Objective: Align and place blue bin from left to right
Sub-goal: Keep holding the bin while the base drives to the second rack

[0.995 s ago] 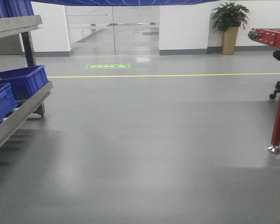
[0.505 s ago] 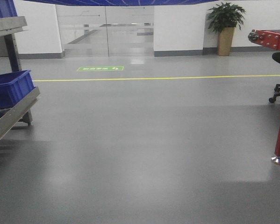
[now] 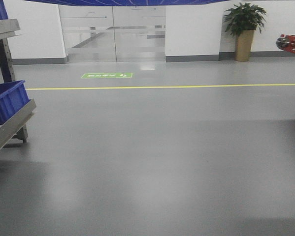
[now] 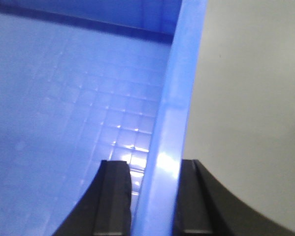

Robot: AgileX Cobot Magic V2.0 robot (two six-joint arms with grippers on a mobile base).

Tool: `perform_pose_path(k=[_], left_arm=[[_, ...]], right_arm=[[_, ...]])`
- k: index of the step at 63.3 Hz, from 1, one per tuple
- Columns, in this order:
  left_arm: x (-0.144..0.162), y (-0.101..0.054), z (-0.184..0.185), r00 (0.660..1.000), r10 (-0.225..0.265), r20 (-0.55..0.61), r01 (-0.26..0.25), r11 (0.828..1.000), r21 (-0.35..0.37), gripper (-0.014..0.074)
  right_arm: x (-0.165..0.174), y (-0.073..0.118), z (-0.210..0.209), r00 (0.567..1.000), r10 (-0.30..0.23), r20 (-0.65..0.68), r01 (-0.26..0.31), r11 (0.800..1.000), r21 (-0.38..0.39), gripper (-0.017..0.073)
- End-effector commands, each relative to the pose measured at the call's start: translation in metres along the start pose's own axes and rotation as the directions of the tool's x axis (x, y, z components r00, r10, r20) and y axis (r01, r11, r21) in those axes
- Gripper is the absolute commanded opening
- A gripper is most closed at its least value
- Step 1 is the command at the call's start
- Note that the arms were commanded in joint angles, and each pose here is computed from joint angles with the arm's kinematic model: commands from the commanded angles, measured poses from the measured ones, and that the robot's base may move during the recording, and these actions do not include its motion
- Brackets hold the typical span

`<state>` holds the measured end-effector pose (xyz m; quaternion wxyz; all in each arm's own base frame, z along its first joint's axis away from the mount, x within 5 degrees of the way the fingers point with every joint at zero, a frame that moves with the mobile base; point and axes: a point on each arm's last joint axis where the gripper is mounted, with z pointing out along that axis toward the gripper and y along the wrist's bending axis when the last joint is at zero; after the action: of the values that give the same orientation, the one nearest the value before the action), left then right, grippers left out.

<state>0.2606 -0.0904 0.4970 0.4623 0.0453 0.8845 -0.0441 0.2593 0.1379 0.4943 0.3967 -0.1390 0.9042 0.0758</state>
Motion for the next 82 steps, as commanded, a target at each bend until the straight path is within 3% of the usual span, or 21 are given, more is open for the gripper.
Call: perform_pose_path(k=[1,82], left_arm=[[-0.0112,0.0008,-0.0129,0.992,0.027,0.125,-0.028,1.0,0.008,-0.0012],[-0.0123,0.0034,-0.0131,0.99,0.044,0.135,-0.042,0.999,-0.023,-0.0012]], right_arm=[[-0.0098,-0.0024,-0.0158,0.99,-0.045,0.134,0.045,0.999,0.005,-0.007],[-0.0098,-0.0024,-0.0158,0.99,-0.045,0.134,0.045,0.999,0.005,-0.007]])
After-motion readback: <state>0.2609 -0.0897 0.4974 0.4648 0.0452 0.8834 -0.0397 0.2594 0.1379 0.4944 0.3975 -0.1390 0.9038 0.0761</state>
